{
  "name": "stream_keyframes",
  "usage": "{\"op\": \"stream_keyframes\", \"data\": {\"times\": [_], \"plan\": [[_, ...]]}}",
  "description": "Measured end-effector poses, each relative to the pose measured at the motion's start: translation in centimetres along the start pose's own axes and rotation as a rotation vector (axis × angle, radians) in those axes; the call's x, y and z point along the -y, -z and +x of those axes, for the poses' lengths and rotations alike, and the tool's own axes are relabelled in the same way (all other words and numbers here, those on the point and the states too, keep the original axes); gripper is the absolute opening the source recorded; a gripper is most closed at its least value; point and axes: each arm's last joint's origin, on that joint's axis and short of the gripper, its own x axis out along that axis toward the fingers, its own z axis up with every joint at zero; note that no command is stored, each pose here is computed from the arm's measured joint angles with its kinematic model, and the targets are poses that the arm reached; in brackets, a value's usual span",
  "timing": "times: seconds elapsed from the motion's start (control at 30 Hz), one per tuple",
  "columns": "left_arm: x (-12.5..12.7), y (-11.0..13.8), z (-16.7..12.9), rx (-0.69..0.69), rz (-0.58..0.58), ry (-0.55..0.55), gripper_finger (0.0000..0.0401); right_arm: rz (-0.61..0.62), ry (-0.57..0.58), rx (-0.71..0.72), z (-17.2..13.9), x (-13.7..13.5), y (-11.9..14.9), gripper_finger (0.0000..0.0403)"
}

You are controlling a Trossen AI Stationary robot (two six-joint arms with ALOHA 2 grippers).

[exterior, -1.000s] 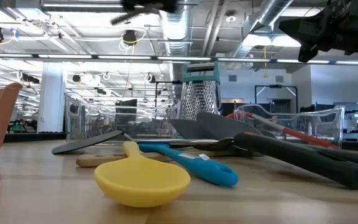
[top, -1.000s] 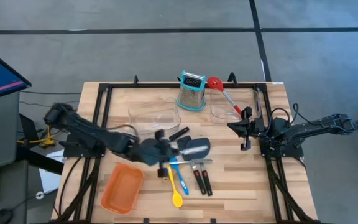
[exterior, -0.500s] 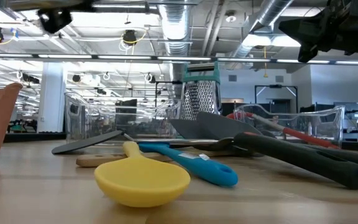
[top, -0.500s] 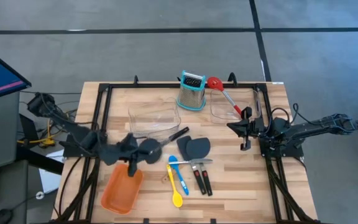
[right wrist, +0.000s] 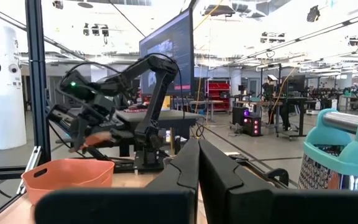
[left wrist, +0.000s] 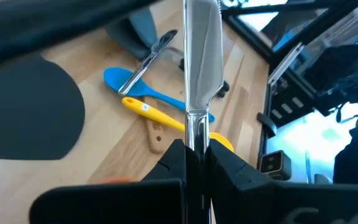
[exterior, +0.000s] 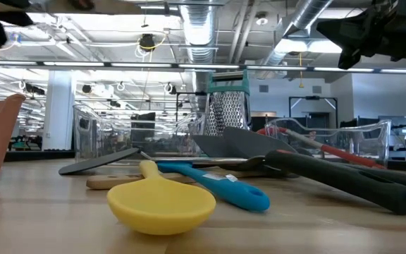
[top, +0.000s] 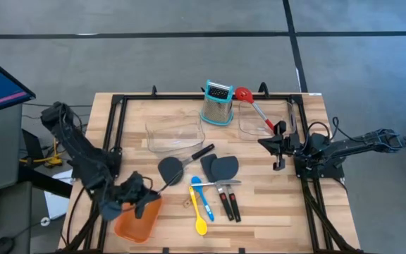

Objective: Pick & Place Kitchen Items
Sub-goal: Put the bottom silver table knife into the orange bin

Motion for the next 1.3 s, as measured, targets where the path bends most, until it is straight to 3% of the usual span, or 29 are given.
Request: {"op": "stream_keyframes", "data": {"times": [0.17, 0.43, 0.6, 1.03, 1.3], "plan": [[0.0, 1.8, 0.1, 0.039, -0.01, -0.017, 0.0008, 0.0, 0.0, 0.0, 0.0, 0.0, 0.0, 0.0], [-0.5, 6.3, 0.7, -0.071, -0.095, -0.053, 0.0008, 0.001, 0.0, 0.0, 0.0, 0.0, 0.0, 0.0], [-0.6, 7.5, 0.6, -0.106, -0.155, -0.058, 0.0008, 0.002, 0.0, 0.0, 0.0, 0.0, 0.0, 0.0], [0.1, 6.6, 1.5, -0.111, -0.197, -0.081, 0.0007, 0.002, 0.0, 0.0, 0.0, 0.0, 0.0, 0.0], [2.9, 3.1, 3.3, -0.207, -0.052, -0.144, 0.0004, 0.001, 0.0, 0.0, 0.0, 0.0, 0.0, 0.0]]}}
